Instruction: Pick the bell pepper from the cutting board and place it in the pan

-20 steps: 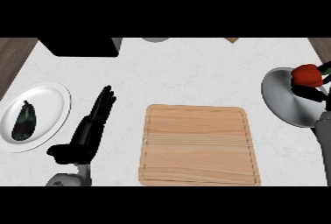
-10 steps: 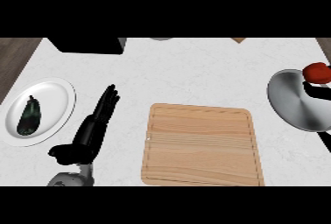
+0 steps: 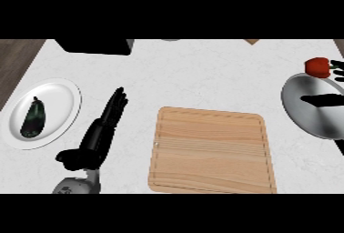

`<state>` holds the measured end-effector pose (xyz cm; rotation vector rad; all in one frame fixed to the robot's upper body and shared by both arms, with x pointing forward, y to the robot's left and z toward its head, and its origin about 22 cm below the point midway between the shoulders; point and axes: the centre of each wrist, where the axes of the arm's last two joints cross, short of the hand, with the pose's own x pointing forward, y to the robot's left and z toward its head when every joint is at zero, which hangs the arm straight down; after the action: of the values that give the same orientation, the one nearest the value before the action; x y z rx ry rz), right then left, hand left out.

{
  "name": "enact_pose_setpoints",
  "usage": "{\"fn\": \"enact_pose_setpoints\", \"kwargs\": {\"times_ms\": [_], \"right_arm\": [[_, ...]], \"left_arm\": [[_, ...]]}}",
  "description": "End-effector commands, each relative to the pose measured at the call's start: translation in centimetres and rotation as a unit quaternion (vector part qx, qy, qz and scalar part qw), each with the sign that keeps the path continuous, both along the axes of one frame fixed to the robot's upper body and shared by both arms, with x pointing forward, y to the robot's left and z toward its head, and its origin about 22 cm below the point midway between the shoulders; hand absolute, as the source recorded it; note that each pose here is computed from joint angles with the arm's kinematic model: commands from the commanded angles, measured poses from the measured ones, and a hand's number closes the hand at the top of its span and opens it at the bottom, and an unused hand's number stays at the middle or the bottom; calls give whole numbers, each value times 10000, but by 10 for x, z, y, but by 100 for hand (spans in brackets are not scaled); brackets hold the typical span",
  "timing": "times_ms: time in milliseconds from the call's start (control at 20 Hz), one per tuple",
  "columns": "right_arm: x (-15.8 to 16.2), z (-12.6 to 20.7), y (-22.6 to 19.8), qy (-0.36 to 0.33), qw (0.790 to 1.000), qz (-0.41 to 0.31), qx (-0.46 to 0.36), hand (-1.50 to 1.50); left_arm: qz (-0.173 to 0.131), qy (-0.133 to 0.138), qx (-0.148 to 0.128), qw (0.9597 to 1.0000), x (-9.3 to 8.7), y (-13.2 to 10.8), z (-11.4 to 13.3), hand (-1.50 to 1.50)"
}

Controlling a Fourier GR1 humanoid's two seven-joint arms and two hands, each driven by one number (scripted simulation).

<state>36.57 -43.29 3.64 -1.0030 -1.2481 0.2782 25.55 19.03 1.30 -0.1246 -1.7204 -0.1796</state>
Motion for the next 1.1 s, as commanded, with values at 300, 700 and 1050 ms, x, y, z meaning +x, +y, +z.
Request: {"fn": "enact_pose_setpoints", "kwargs": {"times_ms": [300,700,1050], "right_arm": [[-2,11,-14,-1807,9771,-151,1116,-150],[-56,-4,-68,-1988,9518,252,2323,-150],[-102,-28,-91,-1849,9409,1108,2614,-150]], "left_arm": [[108,-18,-60,9999,0,7,0,0],[353,108,8,9993,0,8,-4,0],[415,39,-38,9991,4,7,-7,0]]}}
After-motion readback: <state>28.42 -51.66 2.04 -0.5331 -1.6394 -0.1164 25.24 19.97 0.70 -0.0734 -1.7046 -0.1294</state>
